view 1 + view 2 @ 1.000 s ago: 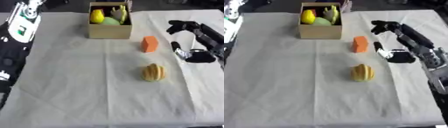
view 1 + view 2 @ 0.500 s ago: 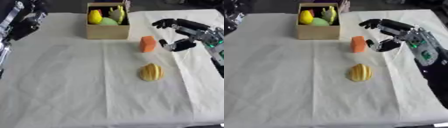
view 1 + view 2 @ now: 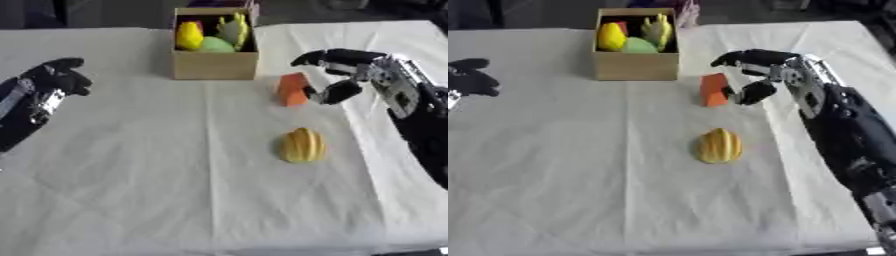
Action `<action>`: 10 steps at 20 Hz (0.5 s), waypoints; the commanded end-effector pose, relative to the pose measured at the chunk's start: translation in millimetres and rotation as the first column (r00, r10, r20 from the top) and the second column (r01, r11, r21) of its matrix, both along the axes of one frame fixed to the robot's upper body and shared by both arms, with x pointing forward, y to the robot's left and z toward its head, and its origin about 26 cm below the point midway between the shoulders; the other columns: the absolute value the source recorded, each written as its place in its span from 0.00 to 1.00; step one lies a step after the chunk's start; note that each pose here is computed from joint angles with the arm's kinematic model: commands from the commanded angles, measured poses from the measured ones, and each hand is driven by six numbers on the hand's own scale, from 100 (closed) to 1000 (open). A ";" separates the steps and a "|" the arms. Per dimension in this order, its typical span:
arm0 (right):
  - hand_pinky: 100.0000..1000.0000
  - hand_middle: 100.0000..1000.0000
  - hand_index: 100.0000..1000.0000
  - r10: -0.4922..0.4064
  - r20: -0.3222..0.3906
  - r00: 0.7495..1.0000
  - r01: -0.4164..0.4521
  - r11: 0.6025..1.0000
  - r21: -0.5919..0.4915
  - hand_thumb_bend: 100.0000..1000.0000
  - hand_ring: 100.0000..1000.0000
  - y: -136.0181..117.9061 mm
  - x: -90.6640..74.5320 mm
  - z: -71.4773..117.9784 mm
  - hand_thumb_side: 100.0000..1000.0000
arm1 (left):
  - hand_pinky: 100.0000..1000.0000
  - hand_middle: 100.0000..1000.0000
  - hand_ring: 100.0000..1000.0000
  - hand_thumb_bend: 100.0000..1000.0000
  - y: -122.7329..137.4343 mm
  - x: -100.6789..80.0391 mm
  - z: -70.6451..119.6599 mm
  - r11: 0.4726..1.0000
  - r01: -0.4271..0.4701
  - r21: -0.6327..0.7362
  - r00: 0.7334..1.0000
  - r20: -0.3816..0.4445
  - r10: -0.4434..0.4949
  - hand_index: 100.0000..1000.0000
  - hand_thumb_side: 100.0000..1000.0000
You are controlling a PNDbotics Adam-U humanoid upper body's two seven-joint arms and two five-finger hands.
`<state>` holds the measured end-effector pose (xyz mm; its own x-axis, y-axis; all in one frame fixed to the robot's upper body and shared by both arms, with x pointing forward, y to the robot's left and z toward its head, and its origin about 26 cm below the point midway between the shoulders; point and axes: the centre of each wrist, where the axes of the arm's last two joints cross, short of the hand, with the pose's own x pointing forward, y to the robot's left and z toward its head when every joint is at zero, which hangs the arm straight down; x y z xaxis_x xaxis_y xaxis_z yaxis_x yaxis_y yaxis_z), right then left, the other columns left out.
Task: Pick up objects on the table and place them in the box.
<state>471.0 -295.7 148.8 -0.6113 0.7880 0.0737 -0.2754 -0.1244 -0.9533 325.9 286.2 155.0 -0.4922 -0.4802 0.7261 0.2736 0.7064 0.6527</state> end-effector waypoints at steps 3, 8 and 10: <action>0.90 0.92 1.00 0.012 0.006 1.000 -0.011 0.999 -0.053 0.00 0.93 2.2 4.5 9.8 0.44 | 0.80 0.63 0.66 0.00 1.1 -3.0 5.4 1.000 0.024 0.001 1.000 0.003 -0.024 0.91 0.88; 0.85 0.69 0.95 0.020 0.022 1.000 -0.019 0.998 -0.063 0.00 0.82 8.9 6.0 7.9 0.14 | 0.80 0.63 0.66 0.00 -1.3 -4.3 -0.3 0.999 0.036 -0.007 0.999 -0.024 -0.036 0.91 0.90; 0.83 0.55 0.92 0.013 0.079 0.997 -0.012 1.000 -0.015 0.00 0.77 9.8 6.1 9.7 0.12 | 0.80 0.62 0.65 0.00 -1.9 -5.0 -2.8 0.999 0.038 -0.012 0.999 -0.035 -0.039 0.91 0.90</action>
<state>475.0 -283.4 144.7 -0.6285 0.7768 0.0395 -0.2462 -0.1505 -0.9575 322.1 284.8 145.3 -0.4646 -0.4587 0.7574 0.3255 0.7070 0.6279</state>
